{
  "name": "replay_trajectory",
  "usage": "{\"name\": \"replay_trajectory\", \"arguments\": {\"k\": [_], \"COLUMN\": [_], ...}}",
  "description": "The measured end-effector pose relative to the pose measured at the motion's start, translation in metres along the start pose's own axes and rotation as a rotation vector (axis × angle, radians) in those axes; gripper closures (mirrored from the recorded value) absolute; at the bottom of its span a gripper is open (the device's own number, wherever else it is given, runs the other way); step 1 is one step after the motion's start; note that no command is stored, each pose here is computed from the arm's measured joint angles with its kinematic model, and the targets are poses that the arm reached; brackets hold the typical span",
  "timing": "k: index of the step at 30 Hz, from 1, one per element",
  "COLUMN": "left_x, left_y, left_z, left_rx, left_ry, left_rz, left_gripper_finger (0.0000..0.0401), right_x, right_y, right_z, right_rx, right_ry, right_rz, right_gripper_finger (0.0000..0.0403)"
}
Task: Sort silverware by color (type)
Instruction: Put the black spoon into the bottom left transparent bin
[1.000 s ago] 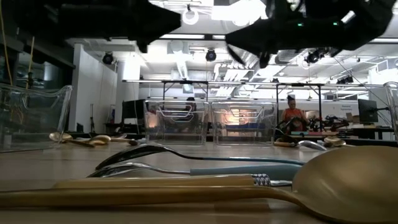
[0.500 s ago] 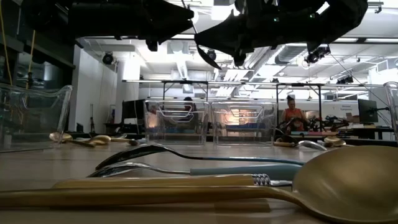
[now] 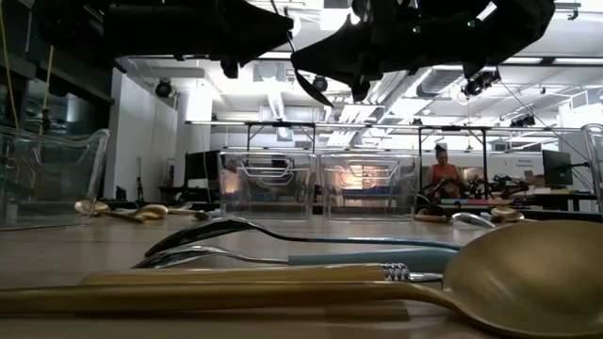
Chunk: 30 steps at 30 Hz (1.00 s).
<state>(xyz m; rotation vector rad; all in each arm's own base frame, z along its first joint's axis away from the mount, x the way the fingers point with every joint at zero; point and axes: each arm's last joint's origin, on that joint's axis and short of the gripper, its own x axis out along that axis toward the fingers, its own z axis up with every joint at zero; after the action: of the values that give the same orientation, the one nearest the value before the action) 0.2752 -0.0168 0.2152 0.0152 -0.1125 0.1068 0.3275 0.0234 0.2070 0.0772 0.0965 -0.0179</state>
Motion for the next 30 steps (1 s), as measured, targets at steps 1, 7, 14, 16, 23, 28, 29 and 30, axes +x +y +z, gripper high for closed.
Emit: {"name": "replay_trajectory", "arguments": {"k": [1, 7, 14, 16, 23, 28, 29, 30], "left_x": [0.0, 0.0, 0.0, -0.001, -0.014, -0.034, -0.039, -0.043], "left_y": [0.0, 0.0, 0.0, 0.0, 0.006, 0.0, -0.002, -0.003], "left_z": [0.0, 0.0, -0.001, -0.001, 0.013, 0.029, 0.032, 0.035], "left_rx": [0.0, 0.01, 0.032, 0.043, 0.077, 0.104, 0.109, 0.111], "left_ry": [0.0, 0.0, 0.008, 0.011, 0.098, 0.161, 0.176, 0.182], "left_rz": [0.0, -0.002, 0.003, 0.007, 0.126, 0.14, 0.146, 0.151], "left_gripper_finger": [0.0323, 0.0385, 0.0395, 0.0397, 0.0401, 0.0401, 0.0401, 0.0401], "right_x": [0.0, 0.0, 0.0, 0.0, -0.008, -0.02, -0.024, -0.027], "right_y": [0.0, -0.001, -0.001, -0.001, 0.001, -0.001, -0.001, -0.001], "right_z": [0.0, 0.0, -0.001, -0.001, 0.003, 0.015, 0.018, 0.021], "right_rx": [0.0, -0.005, -0.02, -0.021, -0.077, -0.106, -0.109, -0.111], "right_ry": [0.0, 0.0, 0.009, 0.009, 0.053, 0.093, 0.103, 0.111], "right_rz": [-0.003, -0.01, -0.011, -0.013, -0.067, -0.088, -0.087, -0.085], "right_gripper_finger": [0.0402, 0.0391, 0.0363, 0.0345, 0.0262, 0.0232, 0.023, 0.023]}}
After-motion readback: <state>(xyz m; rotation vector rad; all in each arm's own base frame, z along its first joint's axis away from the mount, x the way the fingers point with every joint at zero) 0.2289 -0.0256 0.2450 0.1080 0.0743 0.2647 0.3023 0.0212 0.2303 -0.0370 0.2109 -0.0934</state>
